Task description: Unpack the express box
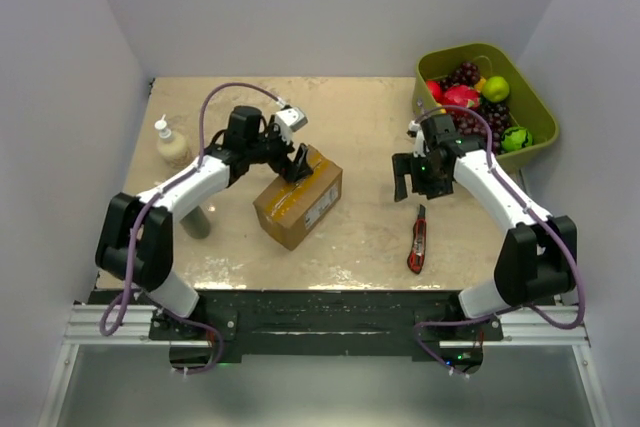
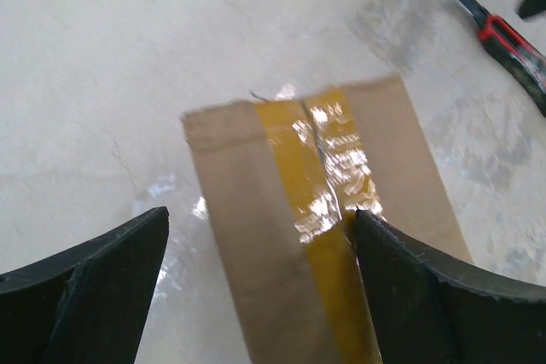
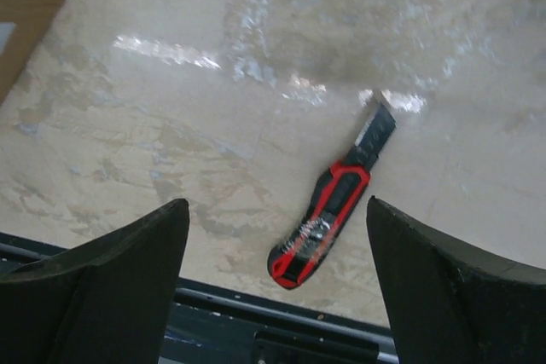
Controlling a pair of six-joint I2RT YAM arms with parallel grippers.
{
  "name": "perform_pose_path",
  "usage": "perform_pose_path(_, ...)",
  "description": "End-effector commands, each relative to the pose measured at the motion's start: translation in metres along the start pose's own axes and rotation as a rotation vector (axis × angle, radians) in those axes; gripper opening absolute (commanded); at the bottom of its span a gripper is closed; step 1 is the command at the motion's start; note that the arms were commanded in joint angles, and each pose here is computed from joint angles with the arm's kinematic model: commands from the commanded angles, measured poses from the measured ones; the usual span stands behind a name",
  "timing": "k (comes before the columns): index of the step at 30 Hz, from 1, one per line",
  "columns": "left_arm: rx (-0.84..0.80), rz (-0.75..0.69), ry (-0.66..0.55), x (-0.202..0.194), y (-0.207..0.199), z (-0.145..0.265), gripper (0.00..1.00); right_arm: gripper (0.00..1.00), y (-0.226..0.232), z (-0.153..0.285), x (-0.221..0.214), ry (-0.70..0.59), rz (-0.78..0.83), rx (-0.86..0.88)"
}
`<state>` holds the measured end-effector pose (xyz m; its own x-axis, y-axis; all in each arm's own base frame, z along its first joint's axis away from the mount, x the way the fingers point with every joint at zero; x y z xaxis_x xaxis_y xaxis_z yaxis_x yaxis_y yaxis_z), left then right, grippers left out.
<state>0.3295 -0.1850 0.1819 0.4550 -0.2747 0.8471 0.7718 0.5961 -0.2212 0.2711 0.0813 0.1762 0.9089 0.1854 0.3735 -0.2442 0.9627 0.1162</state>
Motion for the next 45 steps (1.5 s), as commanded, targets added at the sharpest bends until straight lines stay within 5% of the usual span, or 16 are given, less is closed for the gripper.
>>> perform_pose_path(1,0.144,0.027,-0.121,0.040,0.039,-0.017,0.93,0.88,-0.009,0.007,-0.026,0.069,-0.104,-0.108)
perform_pose_path(9,0.092,0.002,-0.214,0.095,0.048,-0.025,0.93,0.81,-0.017,-0.024,-0.054,0.229,-0.162,-0.109)
perform_pose_path(21,0.025,-0.016,-0.360,0.168,0.005,0.044,0.99,0.66,-0.018,-0.045,-0.089,0.400,-0.178,-0.101)
perform_pose_path(30,0.048,0.013,-0.362,0.164,0.011,0.060,0.99,0.51,-0.013,-0.051,-0.079,0.382,-0.153,-0.066)
perform_pose_path(37,-0.011,0.025,-0.385,0.160,0.007,0.064,0.99,0.54,-0.012,-0.051,-0.074,0.347,-0.163,-0.072)
perform_pose_path(45,-0.040,0.033,-0.387,0.156,0.003,0.063,0.98,0.40,-0.010,-0.054,-0.079,0.363,-0.168,-0.044)
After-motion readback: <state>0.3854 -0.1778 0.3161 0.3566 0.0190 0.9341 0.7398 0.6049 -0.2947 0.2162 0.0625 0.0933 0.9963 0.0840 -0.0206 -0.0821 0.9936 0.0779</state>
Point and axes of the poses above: each gripper's point midway between its finger pads, its own z axis back along the fingers, its own y axis along the line the jaws close on, x = y × z, the point moved 7 cm from there along z, back along the fingers, and after that the axes turned 6 degrees about z, right-handed, at the moved point
